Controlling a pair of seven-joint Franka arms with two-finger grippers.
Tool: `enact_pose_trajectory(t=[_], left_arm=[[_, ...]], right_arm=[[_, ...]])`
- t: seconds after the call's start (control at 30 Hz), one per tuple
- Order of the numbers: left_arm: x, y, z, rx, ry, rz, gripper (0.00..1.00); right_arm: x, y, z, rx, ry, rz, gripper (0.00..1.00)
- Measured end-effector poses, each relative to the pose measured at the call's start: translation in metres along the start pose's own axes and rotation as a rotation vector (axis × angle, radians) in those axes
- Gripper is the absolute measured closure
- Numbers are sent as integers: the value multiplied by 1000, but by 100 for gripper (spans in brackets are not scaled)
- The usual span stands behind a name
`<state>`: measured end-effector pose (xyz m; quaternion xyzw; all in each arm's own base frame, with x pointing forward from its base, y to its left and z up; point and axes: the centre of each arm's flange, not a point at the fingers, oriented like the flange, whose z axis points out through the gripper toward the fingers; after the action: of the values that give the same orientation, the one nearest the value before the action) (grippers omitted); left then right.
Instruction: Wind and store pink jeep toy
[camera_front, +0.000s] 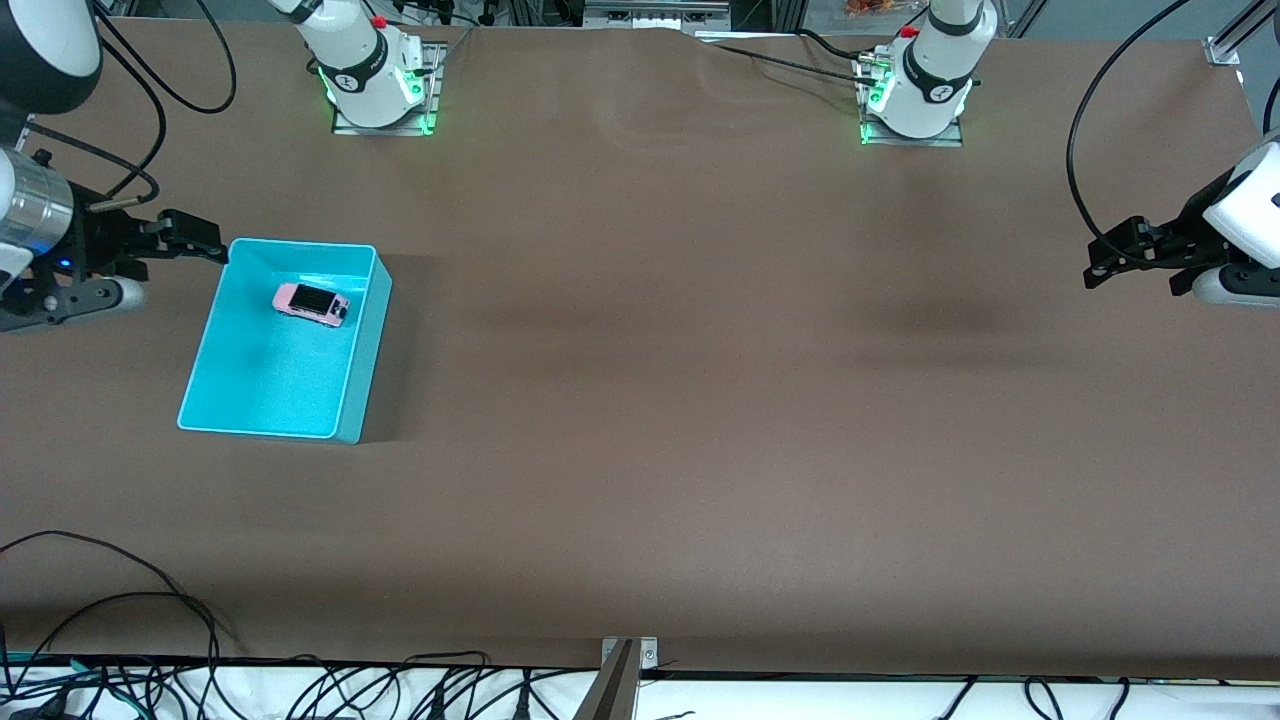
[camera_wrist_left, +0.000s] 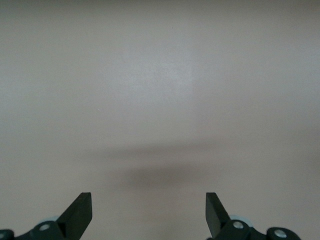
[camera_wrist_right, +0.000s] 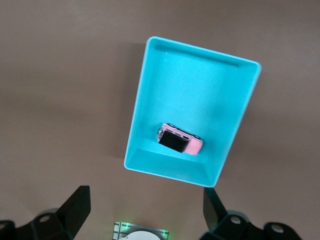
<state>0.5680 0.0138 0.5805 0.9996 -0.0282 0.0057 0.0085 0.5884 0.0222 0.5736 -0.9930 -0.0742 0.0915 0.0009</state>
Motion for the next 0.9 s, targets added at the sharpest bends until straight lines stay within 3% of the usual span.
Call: enact_pose_trajectory(t=[0.2, 0.63, 0.9], left_arm=[[0, 0, 0, 0, 0, 0, 0], [0, 0, 0, 0, 0, 0, 0], [0, 0, 0, 0, 0, 0, 0]], right_arm=[[-3, 8, -23, -32, 56, 64, 0], [-44, 18, -35, -42, 118, 93, 0], [-45, 17, -27, -47, 145, 77, 0]])
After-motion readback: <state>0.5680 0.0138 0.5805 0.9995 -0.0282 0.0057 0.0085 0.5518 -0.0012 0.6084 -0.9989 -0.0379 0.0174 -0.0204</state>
